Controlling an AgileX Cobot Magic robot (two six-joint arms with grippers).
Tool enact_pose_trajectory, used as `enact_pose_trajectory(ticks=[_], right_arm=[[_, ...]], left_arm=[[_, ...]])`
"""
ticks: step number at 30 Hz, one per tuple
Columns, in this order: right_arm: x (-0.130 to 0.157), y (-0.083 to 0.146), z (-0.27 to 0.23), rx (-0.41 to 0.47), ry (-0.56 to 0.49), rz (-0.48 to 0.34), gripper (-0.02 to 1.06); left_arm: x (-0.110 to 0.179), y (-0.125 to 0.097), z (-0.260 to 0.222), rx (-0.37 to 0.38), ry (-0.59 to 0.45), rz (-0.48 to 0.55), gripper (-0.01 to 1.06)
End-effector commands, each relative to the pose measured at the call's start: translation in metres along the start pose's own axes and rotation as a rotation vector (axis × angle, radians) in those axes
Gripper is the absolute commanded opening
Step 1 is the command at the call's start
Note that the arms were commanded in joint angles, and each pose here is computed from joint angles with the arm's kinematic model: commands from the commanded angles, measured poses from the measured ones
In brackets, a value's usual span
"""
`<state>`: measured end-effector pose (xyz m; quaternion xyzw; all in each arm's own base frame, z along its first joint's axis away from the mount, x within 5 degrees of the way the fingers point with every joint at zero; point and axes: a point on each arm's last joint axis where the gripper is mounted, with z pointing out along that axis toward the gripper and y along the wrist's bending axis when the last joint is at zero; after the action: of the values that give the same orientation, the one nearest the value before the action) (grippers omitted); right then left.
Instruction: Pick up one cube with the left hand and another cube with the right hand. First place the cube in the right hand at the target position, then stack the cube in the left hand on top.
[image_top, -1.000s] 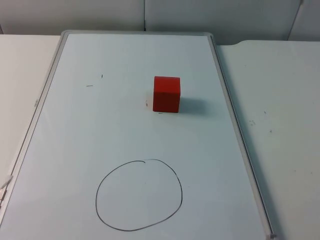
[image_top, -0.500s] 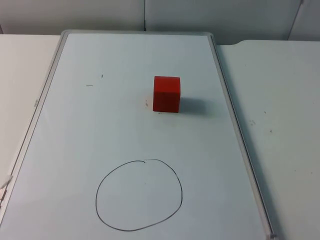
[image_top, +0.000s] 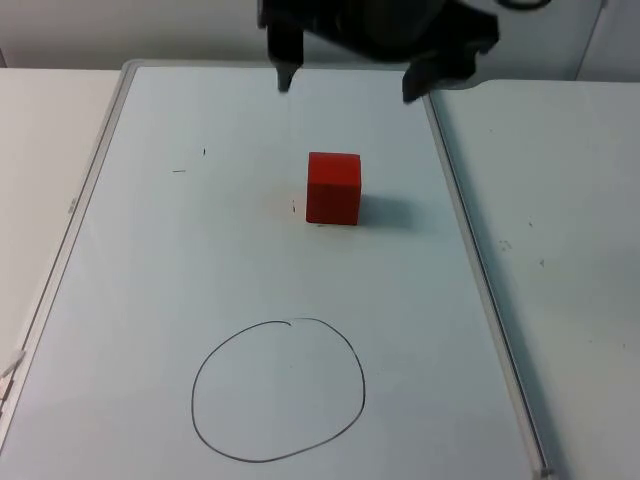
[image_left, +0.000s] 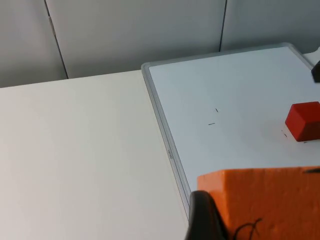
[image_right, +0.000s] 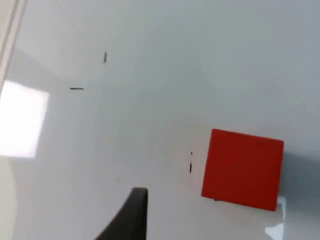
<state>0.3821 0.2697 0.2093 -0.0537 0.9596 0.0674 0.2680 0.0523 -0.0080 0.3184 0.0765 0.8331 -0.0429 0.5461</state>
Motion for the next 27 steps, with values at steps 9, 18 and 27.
enact_pose_trajectory(ticks=[9,18,27], right_arm=[[0.015,0.007,0.071,0.066,0.063,0.068,1.00],[0.016,0.001,0.089,0.090,0.082,0.075,0.98],[0.015,-0.002,0.089,0.103,0.074,0.064,0.72]], left_arm=[[0.000,0.000,-0.001,0.006,-0.013,0.001,0.19],[0.000,0.000,-0.001,0.006,-0.013,0.001,0.19],[0.000,0.000,-0.001,0.006,-0.013,0.001,0.19]])
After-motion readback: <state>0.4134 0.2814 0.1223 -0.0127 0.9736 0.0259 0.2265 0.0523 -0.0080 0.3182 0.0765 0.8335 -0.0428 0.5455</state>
